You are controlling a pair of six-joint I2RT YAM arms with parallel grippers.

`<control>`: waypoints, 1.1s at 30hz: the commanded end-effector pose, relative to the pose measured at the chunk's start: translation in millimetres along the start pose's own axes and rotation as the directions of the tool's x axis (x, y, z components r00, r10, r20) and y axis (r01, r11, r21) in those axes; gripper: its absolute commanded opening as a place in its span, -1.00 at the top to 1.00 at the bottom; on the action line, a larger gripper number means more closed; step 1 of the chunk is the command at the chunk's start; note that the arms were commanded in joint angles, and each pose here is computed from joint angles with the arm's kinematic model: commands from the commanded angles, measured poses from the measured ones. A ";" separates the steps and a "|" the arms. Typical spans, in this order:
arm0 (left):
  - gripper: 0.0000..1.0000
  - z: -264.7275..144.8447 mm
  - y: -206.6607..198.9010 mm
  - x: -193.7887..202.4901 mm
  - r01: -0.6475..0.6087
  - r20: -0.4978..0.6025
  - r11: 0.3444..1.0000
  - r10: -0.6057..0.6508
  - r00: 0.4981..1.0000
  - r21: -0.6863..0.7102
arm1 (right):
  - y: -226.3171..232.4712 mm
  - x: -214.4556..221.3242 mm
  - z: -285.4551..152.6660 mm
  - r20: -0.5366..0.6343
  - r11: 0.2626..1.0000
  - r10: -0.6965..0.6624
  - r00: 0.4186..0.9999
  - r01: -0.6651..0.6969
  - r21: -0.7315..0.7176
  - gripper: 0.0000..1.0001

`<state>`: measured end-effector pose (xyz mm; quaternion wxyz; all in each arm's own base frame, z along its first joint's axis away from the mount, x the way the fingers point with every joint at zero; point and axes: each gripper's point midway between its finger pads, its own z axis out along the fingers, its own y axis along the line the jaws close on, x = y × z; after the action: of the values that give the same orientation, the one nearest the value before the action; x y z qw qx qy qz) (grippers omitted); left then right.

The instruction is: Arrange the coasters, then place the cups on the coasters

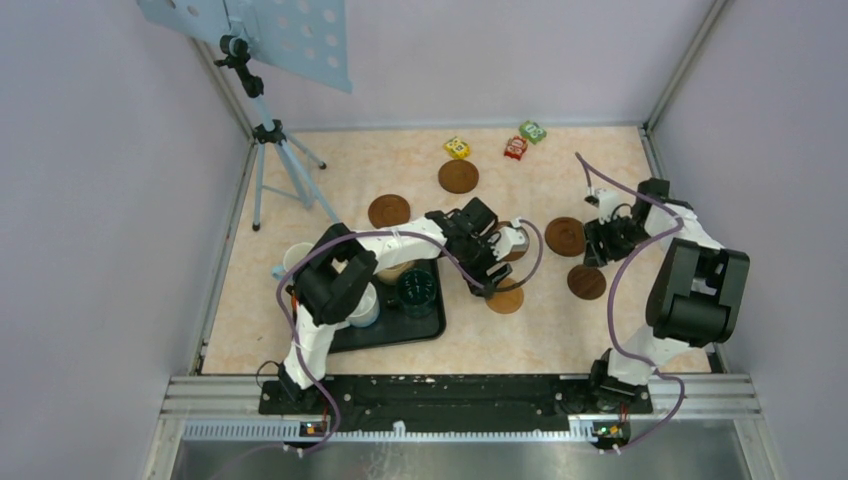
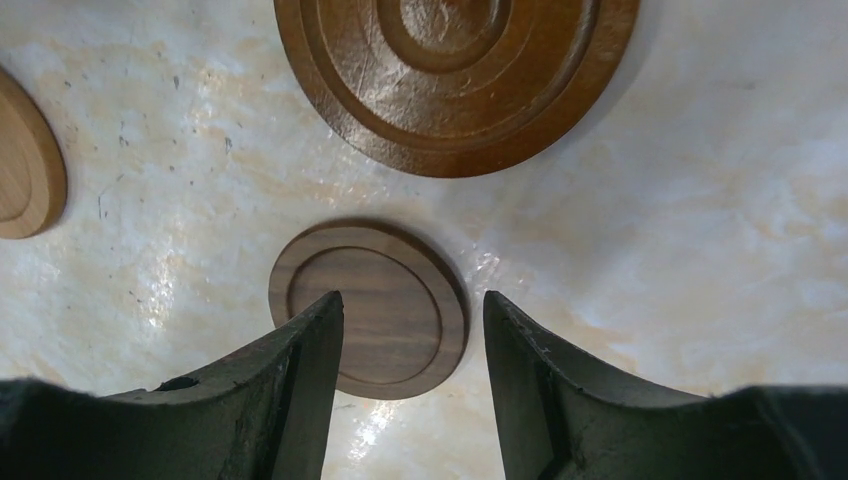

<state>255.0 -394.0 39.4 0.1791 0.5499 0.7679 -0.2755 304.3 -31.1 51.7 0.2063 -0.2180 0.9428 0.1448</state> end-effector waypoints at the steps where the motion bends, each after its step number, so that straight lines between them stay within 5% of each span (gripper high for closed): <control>1: -0.53 -3.7 5.2 -4.5 -0.023 0.032 1.000 0.023 0.999 -0.006 | -1.2 7.0 8.9 0.003 0.999 -0.041 0.999 0.041 -0.003 -0.06; 26: -0.05 21.2 -19.6 -4.4 -0.070 0.015 0.997 0.070 0.997 0.023 | 52.9 50.5 36.1 -0.059 0.988 -0.005 0.998 -0.004 -0.152 0.16; 33: -0.20 -14.8 0.0 -39.5 -0.051 0.102 0.997 0.057 0.993 -0.059 | 58.0 23.1 19.2 0.009 0.984 0.001 1.000 0.001 -0.178 0.11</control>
<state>240.4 -409.1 32.0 0.1845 0.5691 0.7520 -0.2768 271.1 7.3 22.9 0.1973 -0.2413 0.9281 0.2036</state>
